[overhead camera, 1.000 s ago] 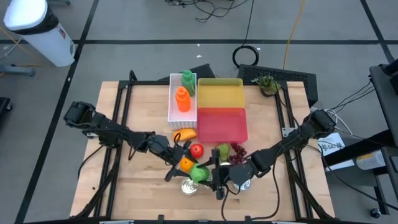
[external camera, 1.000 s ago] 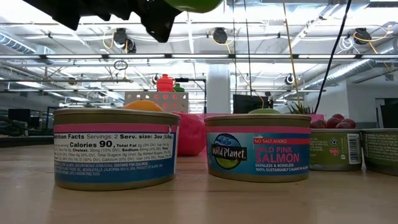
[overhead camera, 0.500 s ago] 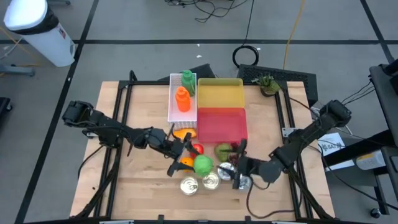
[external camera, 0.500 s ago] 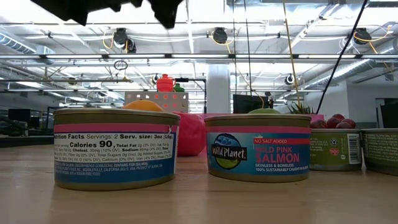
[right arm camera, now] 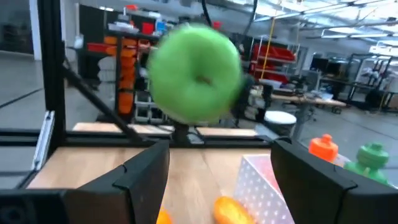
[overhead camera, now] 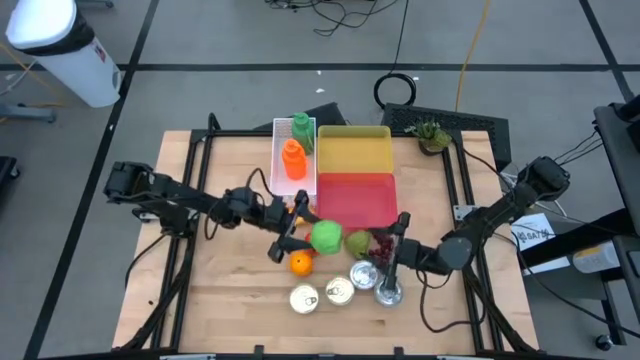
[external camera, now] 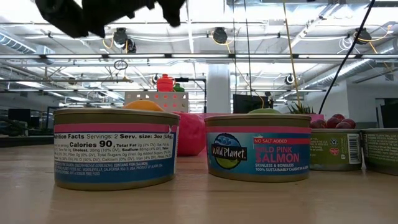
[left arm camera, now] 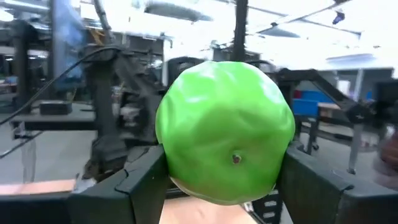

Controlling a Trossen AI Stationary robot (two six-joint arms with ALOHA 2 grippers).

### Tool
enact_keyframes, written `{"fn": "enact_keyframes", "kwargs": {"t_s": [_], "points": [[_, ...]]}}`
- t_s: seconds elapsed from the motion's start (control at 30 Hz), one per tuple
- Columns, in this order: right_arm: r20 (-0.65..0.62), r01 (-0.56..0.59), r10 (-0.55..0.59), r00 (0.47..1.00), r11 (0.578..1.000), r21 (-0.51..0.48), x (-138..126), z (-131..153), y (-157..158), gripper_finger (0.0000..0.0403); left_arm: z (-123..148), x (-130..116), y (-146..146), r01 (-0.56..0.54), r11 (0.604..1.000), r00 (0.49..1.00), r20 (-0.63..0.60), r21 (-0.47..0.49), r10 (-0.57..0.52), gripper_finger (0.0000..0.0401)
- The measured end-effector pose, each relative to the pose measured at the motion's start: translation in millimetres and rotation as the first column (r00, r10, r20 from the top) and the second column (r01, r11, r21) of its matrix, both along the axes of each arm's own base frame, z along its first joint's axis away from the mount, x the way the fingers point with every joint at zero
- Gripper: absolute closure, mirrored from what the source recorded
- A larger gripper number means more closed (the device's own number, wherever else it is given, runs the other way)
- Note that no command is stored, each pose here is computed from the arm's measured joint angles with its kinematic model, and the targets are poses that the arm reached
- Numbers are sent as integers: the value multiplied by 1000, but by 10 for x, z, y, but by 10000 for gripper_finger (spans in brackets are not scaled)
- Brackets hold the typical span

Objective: Pick & Place Food Item
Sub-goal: Put the green apple into the yellow bin

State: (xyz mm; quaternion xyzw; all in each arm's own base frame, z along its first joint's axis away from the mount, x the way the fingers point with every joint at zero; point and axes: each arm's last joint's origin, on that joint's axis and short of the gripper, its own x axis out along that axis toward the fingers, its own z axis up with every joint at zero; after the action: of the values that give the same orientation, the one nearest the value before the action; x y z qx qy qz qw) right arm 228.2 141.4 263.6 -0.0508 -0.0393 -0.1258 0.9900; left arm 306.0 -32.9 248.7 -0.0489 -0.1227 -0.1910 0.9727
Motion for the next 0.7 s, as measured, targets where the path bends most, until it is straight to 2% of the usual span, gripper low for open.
{"fn": "enact_keyframes", "kwargs": {"t_s": [0.13, 0.37, 0.7], "points": [[25, -66, 65, 998, 997, 43, 64, -8, -43, 147, -128, 32, 95, 4, 999, 1000, -15, -50, -4, 139], [61, -57, 52, 997, 995, 76, 233, -89, -157, 184, -324, 125, 95, 41, 995, 999, -20, -92, -43, 142], [74, -58, 52, 996, 995, 84, 240, -84, -161, 239, -335, 134, 96, 35, 995, 999, -12, -96, -37, 143]]}}
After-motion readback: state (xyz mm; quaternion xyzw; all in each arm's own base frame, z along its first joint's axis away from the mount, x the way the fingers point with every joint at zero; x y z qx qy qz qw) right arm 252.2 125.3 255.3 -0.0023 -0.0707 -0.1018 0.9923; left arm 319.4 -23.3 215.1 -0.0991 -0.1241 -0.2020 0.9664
